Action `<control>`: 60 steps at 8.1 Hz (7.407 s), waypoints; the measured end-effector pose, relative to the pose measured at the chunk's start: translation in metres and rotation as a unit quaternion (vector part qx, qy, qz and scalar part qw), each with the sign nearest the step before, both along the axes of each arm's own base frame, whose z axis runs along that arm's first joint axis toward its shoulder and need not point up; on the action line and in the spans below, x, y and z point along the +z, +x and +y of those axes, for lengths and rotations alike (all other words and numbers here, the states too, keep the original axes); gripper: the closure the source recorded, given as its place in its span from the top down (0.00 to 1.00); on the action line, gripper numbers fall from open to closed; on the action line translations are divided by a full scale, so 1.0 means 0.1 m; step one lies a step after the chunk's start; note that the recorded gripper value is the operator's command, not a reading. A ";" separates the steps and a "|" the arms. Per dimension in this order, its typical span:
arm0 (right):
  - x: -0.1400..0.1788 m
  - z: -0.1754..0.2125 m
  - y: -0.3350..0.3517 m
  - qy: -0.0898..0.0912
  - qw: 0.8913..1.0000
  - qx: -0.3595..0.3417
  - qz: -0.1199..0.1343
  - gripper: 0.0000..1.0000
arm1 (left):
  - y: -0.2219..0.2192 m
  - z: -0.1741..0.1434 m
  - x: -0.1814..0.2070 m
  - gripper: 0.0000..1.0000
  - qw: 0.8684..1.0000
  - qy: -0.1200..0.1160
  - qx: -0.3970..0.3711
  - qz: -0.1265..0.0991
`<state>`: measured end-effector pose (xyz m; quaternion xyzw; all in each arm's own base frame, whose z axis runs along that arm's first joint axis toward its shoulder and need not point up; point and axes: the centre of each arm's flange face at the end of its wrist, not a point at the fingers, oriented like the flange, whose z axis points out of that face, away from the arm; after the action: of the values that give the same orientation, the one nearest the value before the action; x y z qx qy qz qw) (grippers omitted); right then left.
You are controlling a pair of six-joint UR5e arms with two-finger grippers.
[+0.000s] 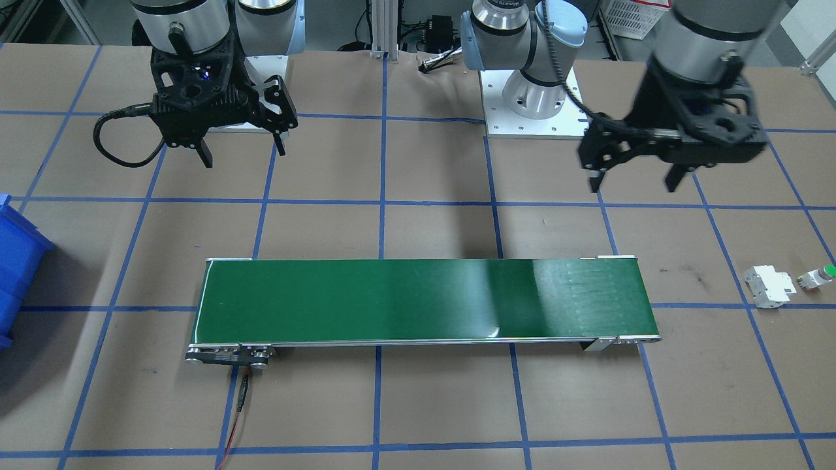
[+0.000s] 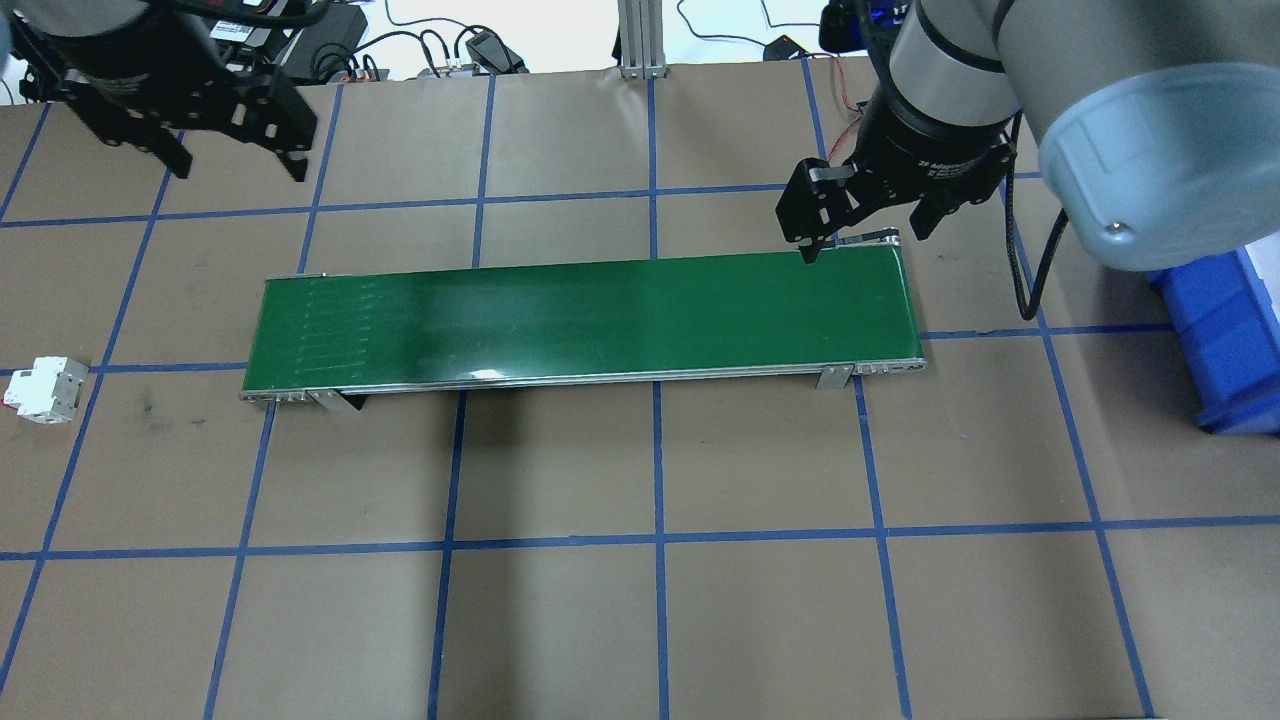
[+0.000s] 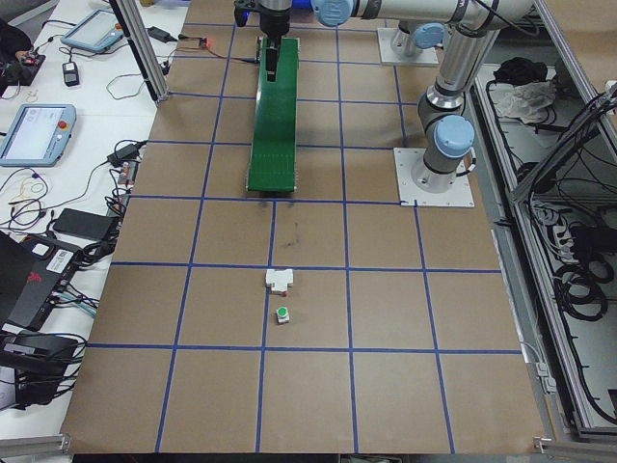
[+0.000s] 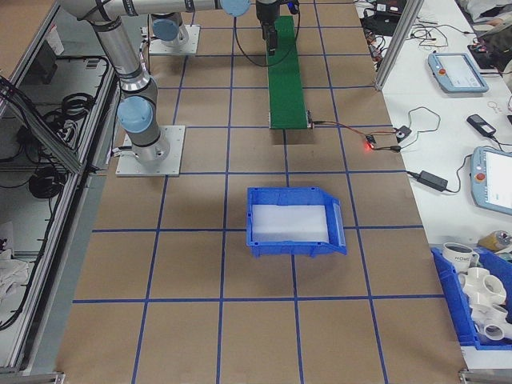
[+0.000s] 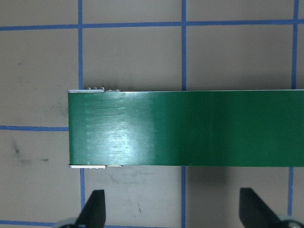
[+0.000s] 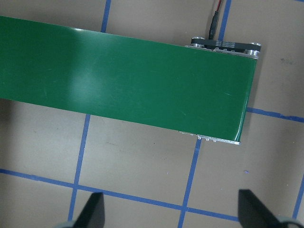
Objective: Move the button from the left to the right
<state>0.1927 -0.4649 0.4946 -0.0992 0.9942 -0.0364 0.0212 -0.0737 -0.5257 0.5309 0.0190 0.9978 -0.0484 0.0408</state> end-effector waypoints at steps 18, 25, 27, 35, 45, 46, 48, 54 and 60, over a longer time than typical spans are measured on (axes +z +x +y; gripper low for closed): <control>0.00 0.00 0.00 0.001 1.000 0.000 -0.002 1.00 | 5.63 0.10 -3.37 1.00 0.891 0.085 -0.446 -0.016; -0.01 0.00 0.00 0.001 1.000 0.000 -0.001 1.00 | 5.65 0.12 -3.41 0.18 0.870 0.090 -0.484 -0.015; 0.00 0.00 0.00 0.001 1.000 0.000 -0.001 1.00 | 5.65 0.12 -3.38 0.05 0.870 0.090 -0.485 -0.017; 0.00 0.00 0.00 0.000 1.000 0.000 -0.001 1.00 | 4.09 -0.57 -2.16 0.05 0.788 0.074 -0.610 -0.034; -0.29 -0.15 -0.01 0.041 0.999 0.001 0.009 1.00 | 1.04 -0.44 -2.42 0.05 0.679 0.051 -0.730 -0.056; -0.30 -0.16 -0.01 0.041 0.999 0.000 0.009 1.00 | 1.02 -0.38 -2.49 0.05 0.681 0.047 -0.729 -0.063; -0.30 -0.17 0.00 0.041 0.999 -0.002 0.003 1.00 | 1.00 -0.34 -2.57 0.13 0.681 0.045 -0.728 -0.064; -0.30 -0.20 -0.06 0.037 0.999 -0.007 0.013 1.00 | 0.98 -0.33 -2.61 1.00 0.692 0.038 -0.719 -0.054; -0.29 -0.33 -0.14 0.018 1.000 -0.022 0.008 1.00 | 0.99 -0.35 -2.58 1.00 0.697 0.036 -0.714 -0.059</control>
<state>0.1787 -0.4980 0.4653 -0.0773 0.9967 -0.0182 0.0137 0.0255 -0.5605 0.2726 0.7299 0.6811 -0.0258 0.0521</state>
